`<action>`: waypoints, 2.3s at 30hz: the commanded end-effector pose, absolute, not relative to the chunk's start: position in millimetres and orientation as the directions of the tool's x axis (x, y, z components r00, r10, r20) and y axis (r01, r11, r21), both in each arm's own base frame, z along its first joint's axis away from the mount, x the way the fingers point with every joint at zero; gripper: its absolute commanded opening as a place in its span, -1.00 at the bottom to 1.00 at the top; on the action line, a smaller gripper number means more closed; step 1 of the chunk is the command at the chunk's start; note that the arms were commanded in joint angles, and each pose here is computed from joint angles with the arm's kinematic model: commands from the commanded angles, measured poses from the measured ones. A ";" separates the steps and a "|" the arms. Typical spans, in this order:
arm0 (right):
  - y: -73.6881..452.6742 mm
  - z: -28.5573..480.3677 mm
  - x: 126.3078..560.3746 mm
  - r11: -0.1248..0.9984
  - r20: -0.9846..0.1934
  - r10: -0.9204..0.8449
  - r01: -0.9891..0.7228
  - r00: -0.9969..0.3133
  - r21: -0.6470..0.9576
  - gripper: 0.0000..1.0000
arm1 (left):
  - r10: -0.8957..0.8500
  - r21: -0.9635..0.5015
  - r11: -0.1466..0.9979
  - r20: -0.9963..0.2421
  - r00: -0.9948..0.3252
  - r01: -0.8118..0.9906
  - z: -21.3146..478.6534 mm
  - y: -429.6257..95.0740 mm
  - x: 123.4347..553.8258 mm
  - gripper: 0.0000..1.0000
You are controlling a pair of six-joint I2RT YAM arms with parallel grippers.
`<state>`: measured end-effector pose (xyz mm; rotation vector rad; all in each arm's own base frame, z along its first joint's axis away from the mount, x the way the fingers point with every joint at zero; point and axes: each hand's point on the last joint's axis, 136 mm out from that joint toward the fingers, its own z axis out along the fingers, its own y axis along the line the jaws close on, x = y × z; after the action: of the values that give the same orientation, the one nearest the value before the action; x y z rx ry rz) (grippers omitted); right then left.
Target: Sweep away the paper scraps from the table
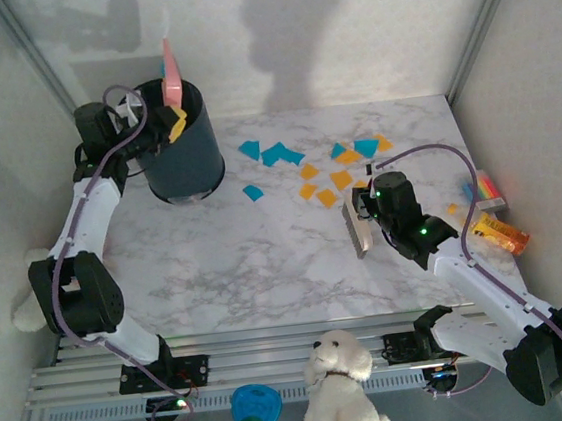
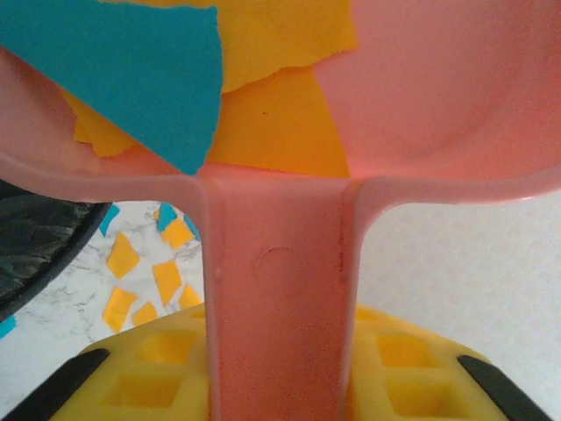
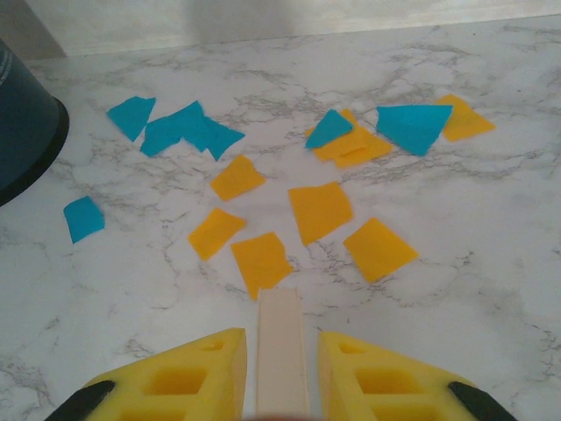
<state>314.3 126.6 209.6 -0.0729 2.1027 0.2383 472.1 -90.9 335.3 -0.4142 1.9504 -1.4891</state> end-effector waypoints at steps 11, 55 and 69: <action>127.9 221.4 318.7 0.976 -0.865 0.061 -0.151 -0.498 0.155 -1.00 | -0.649 -0.977 0.146 -0.214 -0.730 0.157 352.5 -88.2 476.1 -1.00; 127.9 223.5 318.6 0.976 -0.864 0.059 -0.152 -0.500 0.155 -1.00 | -0.725 -0.985 -0.090 -0.038 -0.688 0.149 363.5 -89.5 470.4 -1.00; 129.2 224.4 318.2 0.973 -0.864 0.076 -0.152 -0.497 0.173 -1.00 | -0.582 -0.858 0.487 -0.457 -0.672 0.162 352.8 -111.6 470.1 -1.00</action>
<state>313.1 126.2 201.9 -0.0783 2.1319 0.2267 484.8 -107.1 349.9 -0.5010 1.8823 -1.4379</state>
